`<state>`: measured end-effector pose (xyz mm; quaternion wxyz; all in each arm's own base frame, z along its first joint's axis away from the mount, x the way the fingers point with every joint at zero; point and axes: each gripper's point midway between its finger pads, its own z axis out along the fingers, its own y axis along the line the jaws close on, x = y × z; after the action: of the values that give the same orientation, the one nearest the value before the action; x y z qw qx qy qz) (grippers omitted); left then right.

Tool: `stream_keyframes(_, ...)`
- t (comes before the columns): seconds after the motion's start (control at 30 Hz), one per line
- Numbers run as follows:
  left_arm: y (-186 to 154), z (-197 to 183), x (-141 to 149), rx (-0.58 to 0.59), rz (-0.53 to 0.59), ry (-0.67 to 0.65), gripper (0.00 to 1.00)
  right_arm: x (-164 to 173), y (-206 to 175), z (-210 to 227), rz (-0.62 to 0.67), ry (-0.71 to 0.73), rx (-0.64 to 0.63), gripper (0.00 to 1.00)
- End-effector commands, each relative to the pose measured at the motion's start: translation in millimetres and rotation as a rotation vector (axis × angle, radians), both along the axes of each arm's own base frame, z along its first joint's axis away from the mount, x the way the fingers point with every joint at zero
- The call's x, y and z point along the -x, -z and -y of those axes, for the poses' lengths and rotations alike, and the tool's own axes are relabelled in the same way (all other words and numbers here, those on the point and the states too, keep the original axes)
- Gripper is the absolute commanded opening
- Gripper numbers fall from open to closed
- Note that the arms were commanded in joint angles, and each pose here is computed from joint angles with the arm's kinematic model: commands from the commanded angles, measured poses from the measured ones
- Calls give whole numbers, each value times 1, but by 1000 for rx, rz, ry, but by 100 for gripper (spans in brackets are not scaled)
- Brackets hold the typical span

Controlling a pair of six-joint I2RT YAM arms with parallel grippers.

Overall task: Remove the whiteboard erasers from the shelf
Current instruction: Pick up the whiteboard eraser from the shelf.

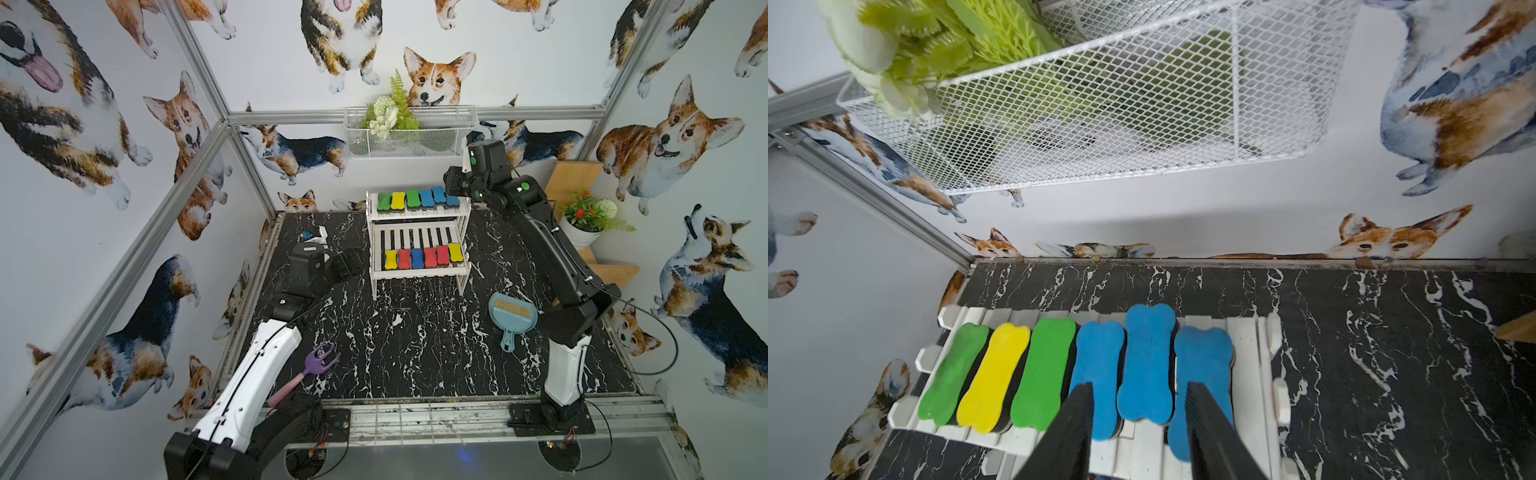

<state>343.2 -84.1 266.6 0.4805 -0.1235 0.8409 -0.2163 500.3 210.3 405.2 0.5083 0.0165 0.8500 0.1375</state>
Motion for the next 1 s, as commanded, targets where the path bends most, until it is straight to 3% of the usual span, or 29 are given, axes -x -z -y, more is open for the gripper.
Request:
stream_keyframes(0.0,-3,-2,-2,-24,19,0,100,3,26,17,-94,54,115,44)
stream_keyframes(0.6,1,-4,-2,-36,14,-7,100,-11,73,11,-152,60,135,42)
stream_keyframes(0.97,2,-4,-3,-39,11,-10,100,-7,89,41,-184,151,123,36)
